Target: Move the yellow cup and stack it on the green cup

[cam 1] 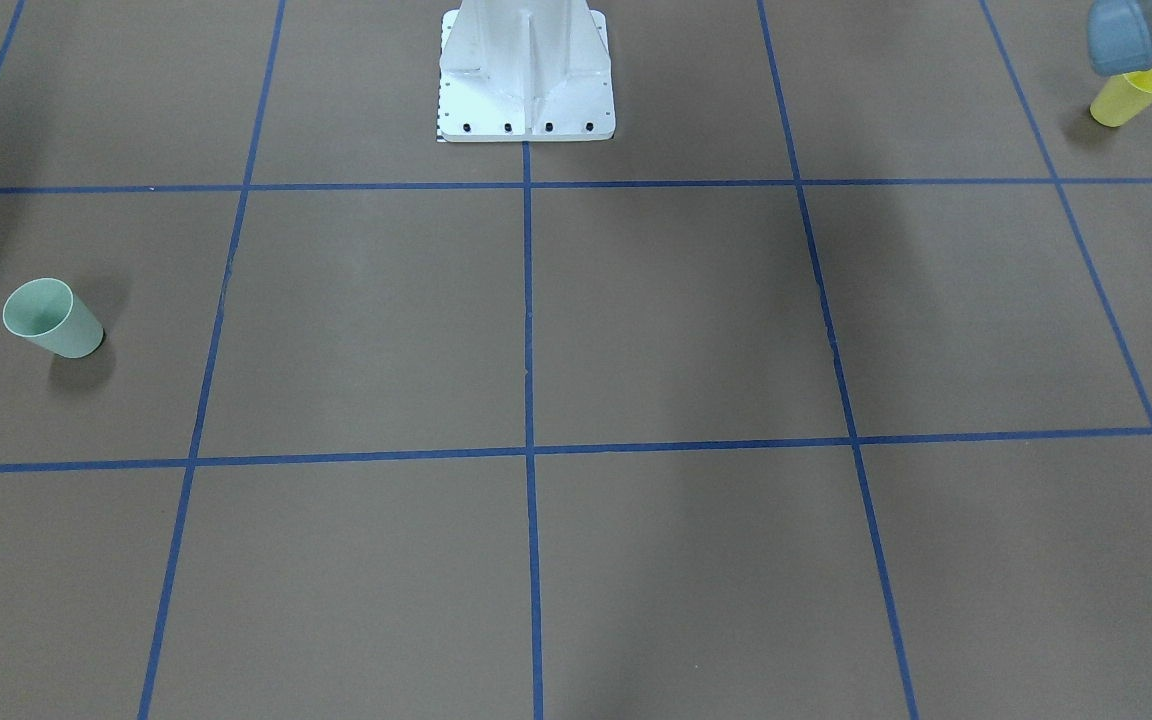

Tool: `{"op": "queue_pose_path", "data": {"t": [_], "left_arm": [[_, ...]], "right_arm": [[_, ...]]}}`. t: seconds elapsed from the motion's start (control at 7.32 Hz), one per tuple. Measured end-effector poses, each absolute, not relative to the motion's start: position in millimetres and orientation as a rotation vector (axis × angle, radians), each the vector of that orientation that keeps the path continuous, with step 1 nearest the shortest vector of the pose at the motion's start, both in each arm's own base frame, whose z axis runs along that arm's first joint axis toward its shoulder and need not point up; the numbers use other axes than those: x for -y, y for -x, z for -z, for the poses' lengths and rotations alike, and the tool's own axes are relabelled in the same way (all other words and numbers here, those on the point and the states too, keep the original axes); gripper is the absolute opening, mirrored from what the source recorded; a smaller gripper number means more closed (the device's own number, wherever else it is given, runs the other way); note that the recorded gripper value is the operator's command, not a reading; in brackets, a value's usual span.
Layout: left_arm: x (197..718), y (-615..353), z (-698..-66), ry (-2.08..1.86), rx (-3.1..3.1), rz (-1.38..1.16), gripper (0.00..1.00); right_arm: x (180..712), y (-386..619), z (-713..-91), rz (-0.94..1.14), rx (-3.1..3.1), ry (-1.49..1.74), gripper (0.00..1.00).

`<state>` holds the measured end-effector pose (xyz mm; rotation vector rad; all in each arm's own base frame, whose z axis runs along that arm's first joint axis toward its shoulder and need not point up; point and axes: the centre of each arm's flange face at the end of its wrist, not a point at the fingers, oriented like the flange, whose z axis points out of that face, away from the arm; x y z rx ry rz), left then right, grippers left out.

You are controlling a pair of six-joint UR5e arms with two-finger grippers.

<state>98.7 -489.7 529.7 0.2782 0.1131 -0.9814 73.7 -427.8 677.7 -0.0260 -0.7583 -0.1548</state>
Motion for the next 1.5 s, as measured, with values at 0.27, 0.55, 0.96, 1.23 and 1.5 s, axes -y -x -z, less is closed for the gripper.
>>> {"op": "queue_pose_path", "data": {"t": [0.27, 0.55, 0.96, 1.23, 1.5], "left_arm": [[462, -130, -555, -0.184, 0.150, 1.162, 1.00], [433, -143, -575, -0.044, 0.414, 1.287, 1.00], [382, -177, -639, 0.245, 0.770, 1.380, 1.00], [359, -185, -684, 0.397, 0.963, 1.475, 1.00], [343, -184, -726, 0.476, 1.082, 1.562, 1.00]], "right_arm": [[428, -74, -678, 0.154, 0.759, 0.027, 1.00], [426, -74, -681, 0.151, 0.758, 0.034, 1.00], [425, -74, -681, 0.151, 0.758, 0.034, 1.00], [425, -74, -680, 0.153, 0.759, 0.031, 1.00], [426, -73, -677, 0.156, 0.759, 0.025, 1.00]]}}
